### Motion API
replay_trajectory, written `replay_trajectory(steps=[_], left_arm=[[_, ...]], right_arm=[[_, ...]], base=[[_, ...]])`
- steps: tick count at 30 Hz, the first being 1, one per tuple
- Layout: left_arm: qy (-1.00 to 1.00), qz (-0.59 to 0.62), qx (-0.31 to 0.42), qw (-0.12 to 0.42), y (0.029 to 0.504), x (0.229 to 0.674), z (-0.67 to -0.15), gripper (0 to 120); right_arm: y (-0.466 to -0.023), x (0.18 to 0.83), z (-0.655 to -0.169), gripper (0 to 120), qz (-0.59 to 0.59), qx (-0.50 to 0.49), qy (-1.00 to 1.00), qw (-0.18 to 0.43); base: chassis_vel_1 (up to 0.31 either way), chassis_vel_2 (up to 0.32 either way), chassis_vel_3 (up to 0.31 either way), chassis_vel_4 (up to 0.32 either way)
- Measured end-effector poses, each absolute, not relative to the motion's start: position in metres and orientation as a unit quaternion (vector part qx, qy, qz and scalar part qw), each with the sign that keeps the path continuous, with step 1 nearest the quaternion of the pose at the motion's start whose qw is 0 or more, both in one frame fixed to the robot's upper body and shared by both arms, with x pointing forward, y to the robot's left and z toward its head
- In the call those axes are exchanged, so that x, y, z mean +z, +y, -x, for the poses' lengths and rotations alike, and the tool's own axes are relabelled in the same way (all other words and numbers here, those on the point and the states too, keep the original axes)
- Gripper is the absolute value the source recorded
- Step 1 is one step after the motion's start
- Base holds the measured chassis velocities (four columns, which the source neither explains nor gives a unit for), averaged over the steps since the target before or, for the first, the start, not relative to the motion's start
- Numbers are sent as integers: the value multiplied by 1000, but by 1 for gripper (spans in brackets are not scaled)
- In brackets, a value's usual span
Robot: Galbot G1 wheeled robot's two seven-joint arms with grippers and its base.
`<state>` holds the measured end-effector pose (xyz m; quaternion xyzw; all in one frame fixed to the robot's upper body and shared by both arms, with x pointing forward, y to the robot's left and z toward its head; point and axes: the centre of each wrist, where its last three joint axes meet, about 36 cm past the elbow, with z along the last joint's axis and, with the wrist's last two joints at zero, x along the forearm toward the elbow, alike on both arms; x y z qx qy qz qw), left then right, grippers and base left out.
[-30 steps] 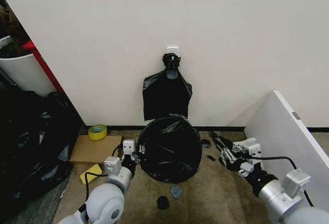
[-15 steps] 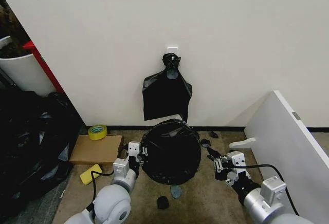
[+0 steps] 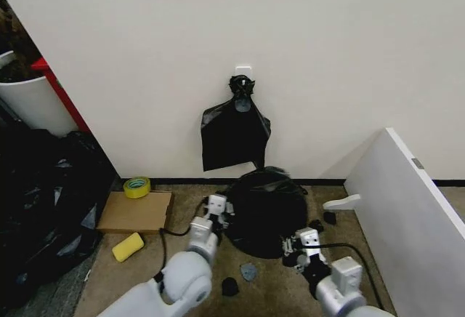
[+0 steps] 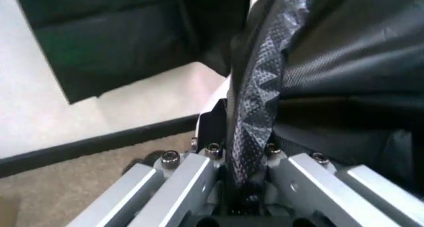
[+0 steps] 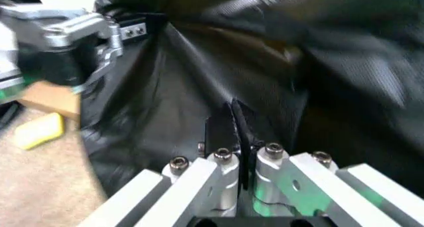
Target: Place the garbage bag over the trash bin.
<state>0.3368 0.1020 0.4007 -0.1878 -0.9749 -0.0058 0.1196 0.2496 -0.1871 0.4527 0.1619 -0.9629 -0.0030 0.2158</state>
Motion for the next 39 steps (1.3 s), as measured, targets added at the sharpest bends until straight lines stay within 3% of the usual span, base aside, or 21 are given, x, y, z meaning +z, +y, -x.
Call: replay_trajectory(steps=[10, 30, 39], left_arm=[[-971, 198, -22, 129, 106, 397, -323, 0], [-967, 212, -18, 142, 107, 397, -302, 0], [-969, 205, -12, 141, 108, 398, -300, 0]], right_arm=[[-184, 412, -293, 0, -142, 44, -960, 235], [-129, 371, -340, 0, -148, 162, -946, 238], [-134, 353, -345, 0, -134, 205, -936, 254]], base=[[0, 0, 0, 0], [0, 0, 0, 0], [0, 0, 0, 0]])
